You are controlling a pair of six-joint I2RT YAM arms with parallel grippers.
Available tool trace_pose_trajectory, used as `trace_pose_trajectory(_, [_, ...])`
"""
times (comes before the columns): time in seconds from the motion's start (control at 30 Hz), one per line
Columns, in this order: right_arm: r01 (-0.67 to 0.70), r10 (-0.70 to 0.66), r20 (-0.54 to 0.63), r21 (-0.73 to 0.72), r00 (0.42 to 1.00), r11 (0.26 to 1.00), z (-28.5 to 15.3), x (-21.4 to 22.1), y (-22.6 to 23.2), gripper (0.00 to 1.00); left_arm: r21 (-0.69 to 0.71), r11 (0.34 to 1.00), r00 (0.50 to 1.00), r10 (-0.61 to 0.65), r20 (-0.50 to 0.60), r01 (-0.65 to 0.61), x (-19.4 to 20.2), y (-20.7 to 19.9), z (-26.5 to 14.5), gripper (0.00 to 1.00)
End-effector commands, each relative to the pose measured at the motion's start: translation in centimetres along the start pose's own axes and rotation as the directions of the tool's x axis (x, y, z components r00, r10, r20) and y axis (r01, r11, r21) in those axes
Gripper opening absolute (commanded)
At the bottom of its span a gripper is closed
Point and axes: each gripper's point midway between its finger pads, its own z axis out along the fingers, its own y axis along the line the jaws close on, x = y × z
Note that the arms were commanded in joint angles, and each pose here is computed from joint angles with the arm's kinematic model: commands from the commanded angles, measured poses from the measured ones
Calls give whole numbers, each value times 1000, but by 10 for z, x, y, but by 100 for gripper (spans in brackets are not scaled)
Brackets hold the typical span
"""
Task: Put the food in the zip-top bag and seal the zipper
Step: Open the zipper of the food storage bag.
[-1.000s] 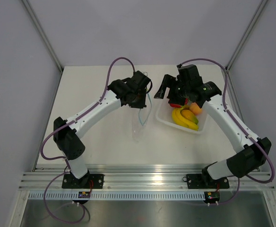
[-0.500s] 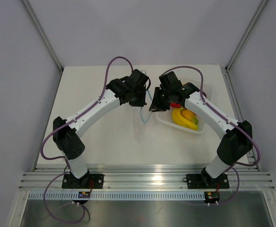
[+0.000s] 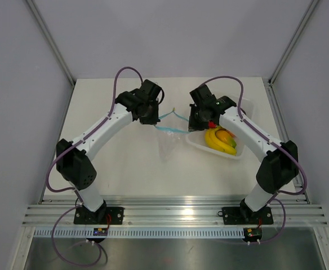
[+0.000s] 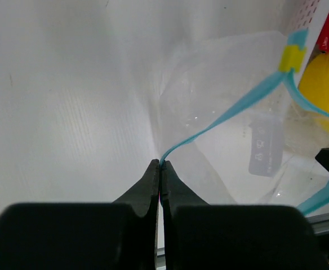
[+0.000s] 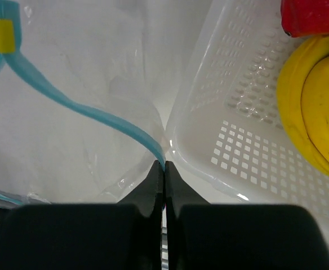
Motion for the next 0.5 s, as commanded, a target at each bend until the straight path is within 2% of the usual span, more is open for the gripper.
trace_pose_trajectory(0.0, [-46,46,49,3,998,999,-3,-3,-6,0,53,999,997,0,77,-4,-15,3,-25,0])
trace_pose_trajectory(0.13, [-104,105,19,-31,994,994,11,5,0,0,150,989,998,-13,65,3,-19,-15,-31,0])
trace_pose_trajectory(0.3, [-109,111,38,-57,993,992,11,-2,6,1,177,984,998,-6,61,-5,-21,-30,-28,0])
trace_pose_trajectory(0.37, [-78,79,25,-43,997,996,12,-1,4,11,184,983,998,5,60,-16,-21,-36,-28,0])
trace_pose_trajectory(0.4, [-61,62,15,-68,998,996,7,-3,10,29,182,983,998,6,61,-17,-21,-36,-27,0])
trace_pose_trajectory(0.47, [-24,26,24,-55,999,998,-1,-6,8,45,166,986,998,6,61,-16,-24,-36,-24,0])
